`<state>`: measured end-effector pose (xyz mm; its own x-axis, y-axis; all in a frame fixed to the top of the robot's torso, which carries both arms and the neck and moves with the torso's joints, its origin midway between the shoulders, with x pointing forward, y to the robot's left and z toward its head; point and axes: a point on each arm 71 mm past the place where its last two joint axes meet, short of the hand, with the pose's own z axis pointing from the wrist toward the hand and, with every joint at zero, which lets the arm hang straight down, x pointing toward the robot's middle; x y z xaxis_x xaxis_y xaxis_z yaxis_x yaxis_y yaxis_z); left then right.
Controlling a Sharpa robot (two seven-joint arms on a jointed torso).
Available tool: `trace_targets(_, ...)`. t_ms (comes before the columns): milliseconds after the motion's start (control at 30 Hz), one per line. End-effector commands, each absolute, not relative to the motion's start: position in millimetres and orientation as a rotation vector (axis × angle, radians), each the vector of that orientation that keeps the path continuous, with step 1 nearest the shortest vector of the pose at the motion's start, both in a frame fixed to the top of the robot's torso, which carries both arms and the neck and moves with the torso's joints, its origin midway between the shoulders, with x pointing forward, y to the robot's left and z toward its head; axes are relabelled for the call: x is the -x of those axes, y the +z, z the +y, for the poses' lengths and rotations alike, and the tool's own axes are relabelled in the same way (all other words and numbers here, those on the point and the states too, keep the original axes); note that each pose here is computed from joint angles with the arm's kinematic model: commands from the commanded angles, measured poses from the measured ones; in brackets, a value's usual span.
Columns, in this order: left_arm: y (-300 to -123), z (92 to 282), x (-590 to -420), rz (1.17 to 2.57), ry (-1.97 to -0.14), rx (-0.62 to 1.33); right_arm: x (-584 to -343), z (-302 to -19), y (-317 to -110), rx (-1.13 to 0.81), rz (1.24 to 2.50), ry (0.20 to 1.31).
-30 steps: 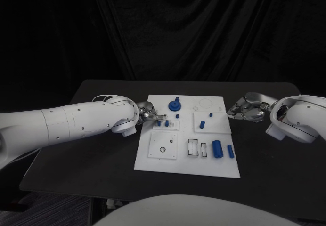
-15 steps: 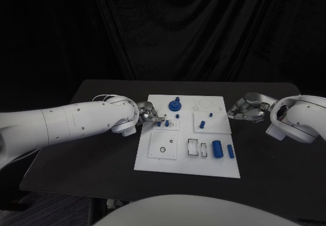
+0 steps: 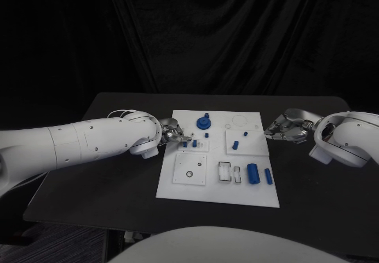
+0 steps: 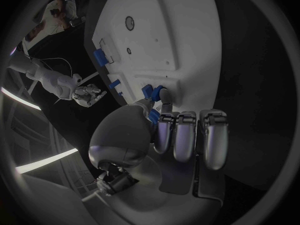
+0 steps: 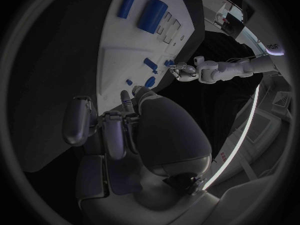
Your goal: Assemble the parts on the task board
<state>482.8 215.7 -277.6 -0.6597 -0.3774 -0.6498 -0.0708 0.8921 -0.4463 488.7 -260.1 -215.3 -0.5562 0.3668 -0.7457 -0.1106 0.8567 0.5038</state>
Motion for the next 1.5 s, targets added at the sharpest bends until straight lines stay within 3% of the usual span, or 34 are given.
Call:
trace_targets(33,-284.2,217.7,-479.0,2.303,-0.467,0.317,-487.8,-261.0,-218.3,-0.189,2.093,0.61)
trace_targets(1500,-283.9,220.4,-478.7,2.295,-0.478,0.318,-487.0,-262.8,-220.7,-0.193,2.103,0.604)
